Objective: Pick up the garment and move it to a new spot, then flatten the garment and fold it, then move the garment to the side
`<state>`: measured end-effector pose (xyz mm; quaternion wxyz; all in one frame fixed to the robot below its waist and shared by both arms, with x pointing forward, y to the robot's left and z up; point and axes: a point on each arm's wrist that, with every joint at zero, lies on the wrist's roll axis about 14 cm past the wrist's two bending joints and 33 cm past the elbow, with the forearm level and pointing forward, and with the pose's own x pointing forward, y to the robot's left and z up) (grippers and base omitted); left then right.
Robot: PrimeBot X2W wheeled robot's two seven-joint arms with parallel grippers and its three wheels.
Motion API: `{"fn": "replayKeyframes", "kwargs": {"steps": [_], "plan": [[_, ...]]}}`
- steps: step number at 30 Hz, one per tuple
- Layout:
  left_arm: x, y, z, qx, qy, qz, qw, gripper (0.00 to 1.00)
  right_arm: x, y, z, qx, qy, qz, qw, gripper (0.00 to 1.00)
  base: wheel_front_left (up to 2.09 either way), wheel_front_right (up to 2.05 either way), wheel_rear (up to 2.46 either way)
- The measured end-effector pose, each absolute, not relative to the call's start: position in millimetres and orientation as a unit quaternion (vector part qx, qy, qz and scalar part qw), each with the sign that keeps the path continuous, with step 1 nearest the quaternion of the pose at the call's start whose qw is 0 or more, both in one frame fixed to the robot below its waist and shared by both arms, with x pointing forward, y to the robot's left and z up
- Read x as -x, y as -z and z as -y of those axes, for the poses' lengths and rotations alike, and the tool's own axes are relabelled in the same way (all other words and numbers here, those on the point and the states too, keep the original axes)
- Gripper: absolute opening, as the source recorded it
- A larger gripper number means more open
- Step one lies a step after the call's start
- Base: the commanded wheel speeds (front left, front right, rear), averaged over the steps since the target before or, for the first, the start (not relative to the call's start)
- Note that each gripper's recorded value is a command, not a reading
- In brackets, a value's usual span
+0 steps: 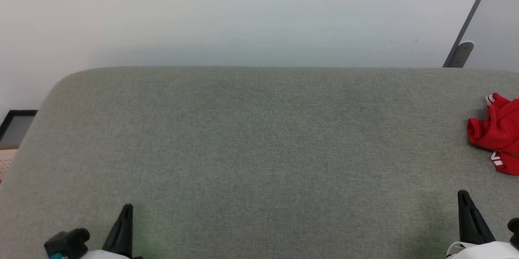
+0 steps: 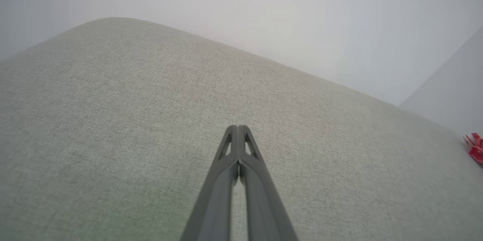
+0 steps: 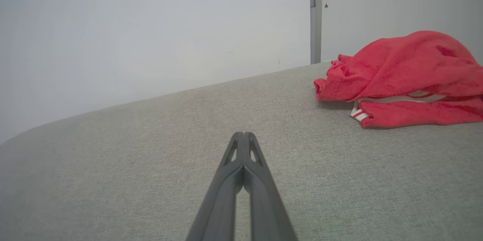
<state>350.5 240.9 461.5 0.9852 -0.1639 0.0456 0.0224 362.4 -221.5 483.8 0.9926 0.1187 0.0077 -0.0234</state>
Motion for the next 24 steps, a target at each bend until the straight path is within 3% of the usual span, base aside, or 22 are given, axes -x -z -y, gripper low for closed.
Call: {"fn": "replayKeyframes", "kwargs": {"steps": [24], "plan": [[-362.5, -469.3, -233.8, 0.352, -0.048, -0.038, 0.934, 0.0, -368.0, -483.0, 220.6, -0.325, 0.045, -0.014, 0.944, 0.0, 0.0, 0.0, 0.0]]}}
